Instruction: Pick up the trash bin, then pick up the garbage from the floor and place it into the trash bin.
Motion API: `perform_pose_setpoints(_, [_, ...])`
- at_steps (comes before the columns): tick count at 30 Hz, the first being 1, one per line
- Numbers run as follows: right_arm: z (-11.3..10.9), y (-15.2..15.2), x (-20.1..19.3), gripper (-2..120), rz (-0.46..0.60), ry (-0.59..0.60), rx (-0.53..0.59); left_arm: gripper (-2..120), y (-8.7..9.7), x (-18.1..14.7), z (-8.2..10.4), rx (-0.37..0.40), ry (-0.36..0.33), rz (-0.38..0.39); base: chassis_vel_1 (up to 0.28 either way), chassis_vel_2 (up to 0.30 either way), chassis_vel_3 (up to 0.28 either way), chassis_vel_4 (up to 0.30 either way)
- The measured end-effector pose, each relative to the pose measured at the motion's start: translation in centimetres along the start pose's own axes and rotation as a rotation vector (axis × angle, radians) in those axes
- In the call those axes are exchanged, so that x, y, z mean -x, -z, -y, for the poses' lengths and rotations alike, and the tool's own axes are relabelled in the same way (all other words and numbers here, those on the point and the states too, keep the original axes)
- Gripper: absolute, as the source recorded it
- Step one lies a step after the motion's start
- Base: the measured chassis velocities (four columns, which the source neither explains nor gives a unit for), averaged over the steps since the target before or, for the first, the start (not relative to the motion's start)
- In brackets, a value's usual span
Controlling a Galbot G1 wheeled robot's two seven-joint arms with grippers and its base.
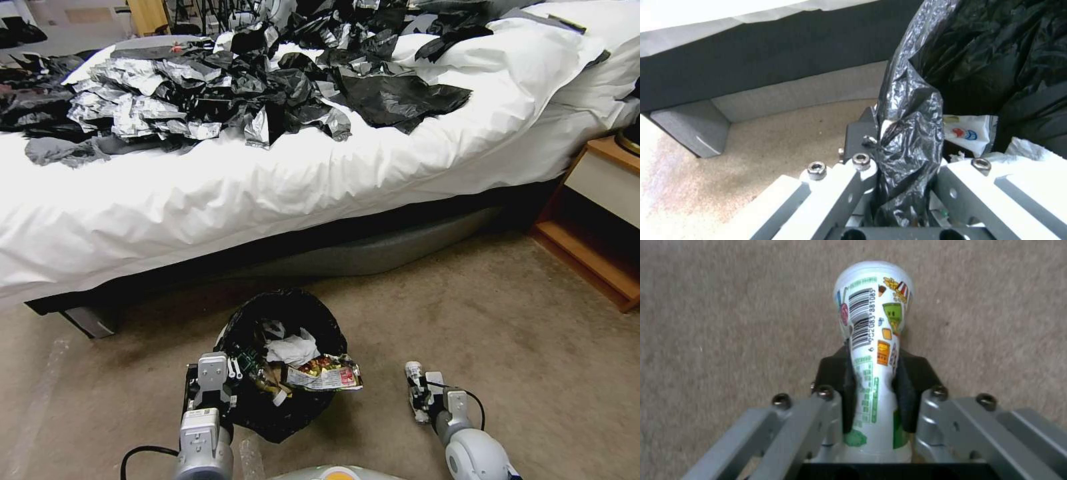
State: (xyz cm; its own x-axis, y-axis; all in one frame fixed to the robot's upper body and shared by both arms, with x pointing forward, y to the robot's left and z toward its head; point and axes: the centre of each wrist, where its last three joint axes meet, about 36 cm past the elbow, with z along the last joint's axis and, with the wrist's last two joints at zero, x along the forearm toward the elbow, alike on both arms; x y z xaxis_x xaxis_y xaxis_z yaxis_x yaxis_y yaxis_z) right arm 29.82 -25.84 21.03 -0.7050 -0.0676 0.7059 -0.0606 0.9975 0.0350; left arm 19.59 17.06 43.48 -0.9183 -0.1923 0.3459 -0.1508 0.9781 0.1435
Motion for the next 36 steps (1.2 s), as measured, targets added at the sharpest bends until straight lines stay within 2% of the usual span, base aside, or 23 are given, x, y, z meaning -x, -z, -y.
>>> perform_pose_setpoints(4, [-0.2,1.1,-0.4,10,0.069,-0.009,-0.006,3,0.0,0.0,0.0,0.0,0.0,0.0,0.0,0.0,0.0,0.0])
perform_pose_setpoints(6, [-0.8,2.9,-1.4,10,0.19,-0.005,-0.035,3,0.0,0.0,0.0,0.0,0.0,0.0,0.0,0.0,0.0,0.0])
perform_pose_setpoints(7, [-0.8,2.9,-1.4,10,0.19,-0.005,-0.035,3,0.0,0.0,0.0,0.0,0.0,0.0,0.0,0.0,0.0,0.0])
perform_pose_setpoints(8, [-1.1,3.7,-1.8,10,0.248,0.001,-0.05,3,0.0,0.0,0.0,0.0,-0.001,-0.001,0.0,0.0,0.0,0.0])
perform_pose_setpoints(10, [-2.4,6.5,-3.8,10,0.545,0.06,-0.115,3,-0.3,0.1,0.1,0.001,-0.002,-0.009,0.0,0.0,0.0,0.0])
perform_pose_setpoints(11, [-2.4,6.5,-3.8,10,0.545,0.06,-0.115,3,-0.3,0.1,0.1,0.001,-0.002,-0.009,0.0,0.0,0.0,0.0])
perform_pose_setpoints(14, [-4.2,10.2,-7.4,10,0.864,0.22,-0.176,3,-0.5,0.2,0.2,-0.004,-0.007,-0.019,0.0,0.0,0.0,0.0])
perform_pose_setpoints(15, [-4.2,10.2,-7.4,10,0.864,0.22,-0.176,3,-0.5,0.2,0.2,-0.004,-0.007,-0.019,0.0,0.0,0.0,0.0])
perform_pose_setpoints(17, [-5.5,12.9,-10.5,10,1.045,0.344,-0.23,3,-0.5,0.2,0.2,-0.004,-0.009,-0.022,0.0,0.0,0.0,0.0])
perform_pose_setpoints(18, [-5.9,13.8,-11.7,10,1.099,0.382,-0.252,3,-0.5,0.2,0.3,-0.004,-0.01,-0.023,0.0,0.0,0.0,0.0])
perform_pose_setpoints(19, [-5.9,13.8,-11.7,10,1.099,0.382,-0.252,3,-0.5,0.2,0.3,-0.004,-0.01,-0.023,0.0,0.0,0.0,0.0])
perform_pose_setpoints(21, [-7.0,15.3,-14.7,9,1.203,0.489,-0.296,3,-0.5,0.2,0.3,-0.007,-0.013,-0.03,0.0,0.0,0.0,0.0])
perform_pose_setpoints(22, [-7.0,15.3,-14.7,9,1.203,0.489,-0.296,3,-0.5,0.2,0.3,-0.007,-0.013,-0.03,0.0,0.0,0.0,0.0])
perform_pose_setpoints(24, [-7.7,15.5,-16.6,9,1.248,0.607,-0.335,3,-0.3,0.0,0.4,-0.036,-0.029,-0.065,0.0,0.0,0.0,0.0])
perform_pose_setpoints(29, [-7.9,14.9,-17.5,9,1.227,0.727,-0.393,3,0.1,-0.2,0.4,-0.053,-0.043,-0.1,0.0,0.0,0.0,0.0])
perform_pose_setpoints(36, [-7.4,13.2,-16.4,9,1.141,0.789,-0.443,3,0.4,-0.3,0.4,-0.063,-0.049,-0.118,0.0,0.0,0.0,0.0])
